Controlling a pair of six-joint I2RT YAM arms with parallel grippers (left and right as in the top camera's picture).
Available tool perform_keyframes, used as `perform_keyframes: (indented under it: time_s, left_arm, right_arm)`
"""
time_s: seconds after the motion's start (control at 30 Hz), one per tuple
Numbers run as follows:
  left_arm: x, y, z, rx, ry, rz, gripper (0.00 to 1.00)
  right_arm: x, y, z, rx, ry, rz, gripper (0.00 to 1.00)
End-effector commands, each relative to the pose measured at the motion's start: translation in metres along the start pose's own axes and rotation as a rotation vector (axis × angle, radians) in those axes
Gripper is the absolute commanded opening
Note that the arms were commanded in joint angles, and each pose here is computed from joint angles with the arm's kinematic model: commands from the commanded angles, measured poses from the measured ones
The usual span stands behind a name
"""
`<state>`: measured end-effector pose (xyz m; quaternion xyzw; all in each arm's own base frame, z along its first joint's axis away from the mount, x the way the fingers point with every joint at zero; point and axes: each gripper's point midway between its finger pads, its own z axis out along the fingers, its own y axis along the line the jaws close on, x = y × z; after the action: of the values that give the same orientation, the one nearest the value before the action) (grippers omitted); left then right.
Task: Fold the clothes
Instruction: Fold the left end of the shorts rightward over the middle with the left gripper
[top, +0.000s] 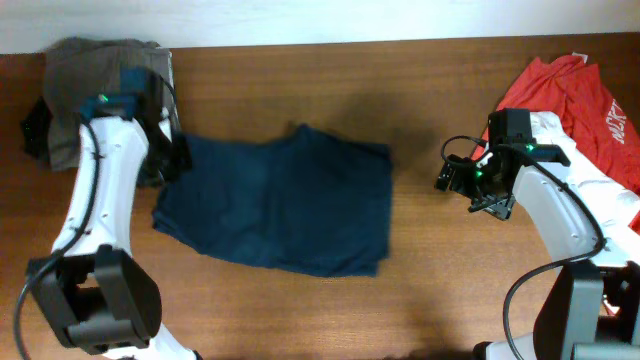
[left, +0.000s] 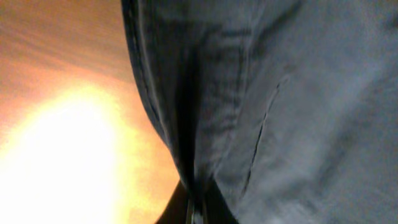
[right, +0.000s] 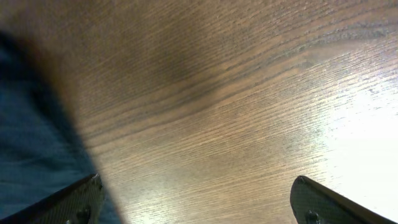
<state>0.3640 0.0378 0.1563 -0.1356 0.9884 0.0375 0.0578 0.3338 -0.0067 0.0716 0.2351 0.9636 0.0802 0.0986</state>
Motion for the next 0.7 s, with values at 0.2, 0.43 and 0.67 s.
perform_keyframes:
  time_s: [0.2, 0.43, 0.67]
  left_arm:
    - [0.007, -0.088, -0.083, 0.081, -0.195, 0.224, 0.00]
    - [0.034, -0.205, 0.002, 0.253, -0.020, 0.417, 0.00]
    - [0.075, -0.259, 0.052, 0.238, 0.084, 0.553, 0.54]
  right_arm:
    - [-0.005, -0.001, -0.004, 0.003, -0.017, -0.008, 0.99]
    - [-0.005, -0.001, -0.004, 0.003, -0.017, -0.008, 0.99]
    - [-0.005, -0.001, -0.004, 0.003, -0.017, -0.008, 0.99]
